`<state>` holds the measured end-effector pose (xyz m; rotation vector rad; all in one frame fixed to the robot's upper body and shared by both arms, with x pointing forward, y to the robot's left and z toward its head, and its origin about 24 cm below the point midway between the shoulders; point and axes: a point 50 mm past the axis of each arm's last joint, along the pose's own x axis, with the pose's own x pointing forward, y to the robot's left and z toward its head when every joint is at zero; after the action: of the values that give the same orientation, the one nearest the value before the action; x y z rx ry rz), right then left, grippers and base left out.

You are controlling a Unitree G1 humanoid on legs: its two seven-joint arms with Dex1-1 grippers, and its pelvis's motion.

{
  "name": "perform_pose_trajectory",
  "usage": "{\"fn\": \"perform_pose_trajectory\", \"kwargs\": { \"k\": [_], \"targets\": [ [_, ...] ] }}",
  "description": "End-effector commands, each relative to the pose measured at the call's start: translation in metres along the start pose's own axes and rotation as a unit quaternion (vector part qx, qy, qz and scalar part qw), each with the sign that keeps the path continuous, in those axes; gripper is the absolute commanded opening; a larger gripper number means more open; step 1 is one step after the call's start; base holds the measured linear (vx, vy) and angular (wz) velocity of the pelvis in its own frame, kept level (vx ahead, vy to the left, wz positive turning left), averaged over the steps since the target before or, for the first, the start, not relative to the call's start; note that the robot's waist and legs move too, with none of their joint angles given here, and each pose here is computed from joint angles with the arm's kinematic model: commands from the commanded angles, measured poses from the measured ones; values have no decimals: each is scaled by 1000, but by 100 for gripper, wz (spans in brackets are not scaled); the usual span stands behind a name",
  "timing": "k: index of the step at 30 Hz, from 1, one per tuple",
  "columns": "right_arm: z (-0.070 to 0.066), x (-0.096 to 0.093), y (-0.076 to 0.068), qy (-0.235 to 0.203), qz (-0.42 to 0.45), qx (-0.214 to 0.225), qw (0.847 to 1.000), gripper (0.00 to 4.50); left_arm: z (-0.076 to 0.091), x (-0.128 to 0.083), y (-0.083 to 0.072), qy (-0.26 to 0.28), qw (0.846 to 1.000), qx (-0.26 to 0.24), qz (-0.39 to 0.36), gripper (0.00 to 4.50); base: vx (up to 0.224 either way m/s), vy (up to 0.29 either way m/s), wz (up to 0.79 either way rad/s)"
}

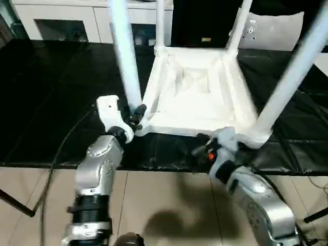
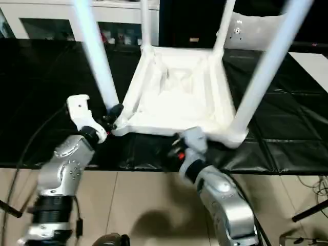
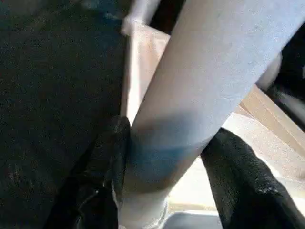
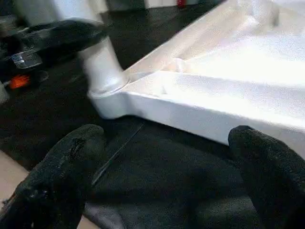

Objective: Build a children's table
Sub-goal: Flip table

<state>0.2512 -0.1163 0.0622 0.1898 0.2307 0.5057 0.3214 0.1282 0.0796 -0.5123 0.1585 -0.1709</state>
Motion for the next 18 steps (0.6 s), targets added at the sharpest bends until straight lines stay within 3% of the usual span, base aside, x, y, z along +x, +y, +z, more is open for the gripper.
{"fn": "perform_pose_trajectory", "kwargs": {
  "k": [1, 5, 10, 14, 18],
  "targets": [
    [3, 0, -5, -3, -16, 12, 1000, 450, -11, 0, -11, 16, 993, -116, -22, 207, 0, 0, 0],
    [5, 1, -11, -14, -49, 43, 998, 450, -16, -1, -25, 31, 986, -162, -27, 208, 0, 0, 0],
    [13, 6, -13, -46, -61, 64, 995, 450, -19, -3, -35, 43, 982, -179, -32, 208, 0, 0, 0],
    [23, 20, -21, -92, -91, 106, 986, 450, -20, -4, -41, 53, 978, -198, -36, 208, 0, 0, 0],
    [27, 36, -31, -108, -121, 137, 977, 450, -21, -5, -43, 63, 976, -204, -38, 208, 0, 0, 0]
  ]
}}
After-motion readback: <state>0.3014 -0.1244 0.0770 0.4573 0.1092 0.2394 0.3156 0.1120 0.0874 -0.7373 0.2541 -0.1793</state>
